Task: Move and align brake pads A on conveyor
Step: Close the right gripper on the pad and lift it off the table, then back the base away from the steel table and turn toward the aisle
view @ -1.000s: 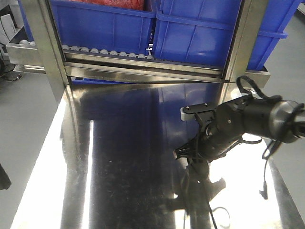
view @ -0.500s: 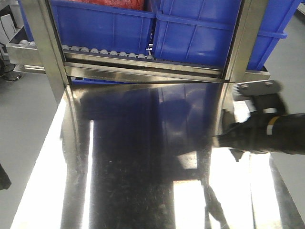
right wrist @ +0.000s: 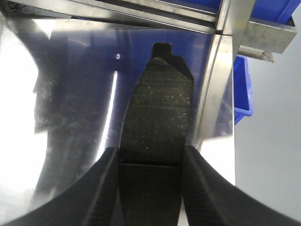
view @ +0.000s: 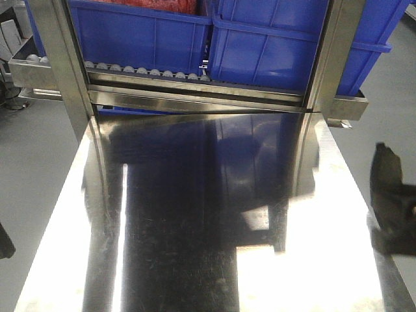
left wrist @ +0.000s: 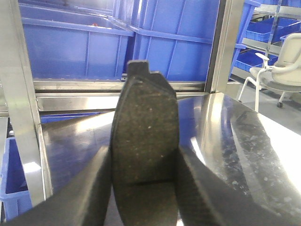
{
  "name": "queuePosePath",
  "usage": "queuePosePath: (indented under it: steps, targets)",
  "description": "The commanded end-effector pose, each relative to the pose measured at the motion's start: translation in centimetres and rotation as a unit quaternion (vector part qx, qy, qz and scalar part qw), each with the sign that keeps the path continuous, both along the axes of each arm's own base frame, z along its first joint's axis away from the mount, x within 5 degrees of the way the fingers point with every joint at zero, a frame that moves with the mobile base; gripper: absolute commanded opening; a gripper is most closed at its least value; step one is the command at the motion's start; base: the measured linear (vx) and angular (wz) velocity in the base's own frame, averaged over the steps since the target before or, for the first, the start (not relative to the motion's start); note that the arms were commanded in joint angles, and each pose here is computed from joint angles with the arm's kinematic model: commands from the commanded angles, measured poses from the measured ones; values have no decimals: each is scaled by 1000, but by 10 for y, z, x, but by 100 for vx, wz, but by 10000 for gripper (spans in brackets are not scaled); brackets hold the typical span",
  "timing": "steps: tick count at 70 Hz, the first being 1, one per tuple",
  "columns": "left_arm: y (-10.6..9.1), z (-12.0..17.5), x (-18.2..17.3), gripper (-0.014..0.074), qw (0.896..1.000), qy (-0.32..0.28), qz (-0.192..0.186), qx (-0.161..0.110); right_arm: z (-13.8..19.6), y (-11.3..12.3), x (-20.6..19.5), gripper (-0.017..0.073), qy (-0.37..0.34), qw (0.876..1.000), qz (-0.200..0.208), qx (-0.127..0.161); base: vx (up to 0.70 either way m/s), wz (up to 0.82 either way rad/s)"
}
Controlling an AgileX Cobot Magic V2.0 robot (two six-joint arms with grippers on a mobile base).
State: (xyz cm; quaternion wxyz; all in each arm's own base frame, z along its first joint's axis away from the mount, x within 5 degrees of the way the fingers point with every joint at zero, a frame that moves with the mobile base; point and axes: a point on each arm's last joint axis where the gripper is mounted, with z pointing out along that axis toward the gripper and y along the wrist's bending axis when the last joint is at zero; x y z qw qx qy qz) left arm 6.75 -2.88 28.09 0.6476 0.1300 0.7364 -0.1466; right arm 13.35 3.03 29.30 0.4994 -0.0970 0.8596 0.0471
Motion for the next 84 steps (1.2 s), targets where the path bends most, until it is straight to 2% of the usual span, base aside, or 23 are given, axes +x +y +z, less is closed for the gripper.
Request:
queuePosePath:
  steps: [1, 21, 84]
  targets:
    - [0, 18, 0, 3, 998, -56, 1, -28, 9, -4, -14, 34, -74, 997, 5, 5, 0, 0]
    - [0, 18, 0, 3, 998, -56, 1, -28, -1, -10, -40, 35, -110, 994, 4, 14, 0, 0]
    - [0, 18, 0, 3, 998, -56, 1, -28, -1, -11, -41, 35, -106, 994, 3, 14, 0, 0]
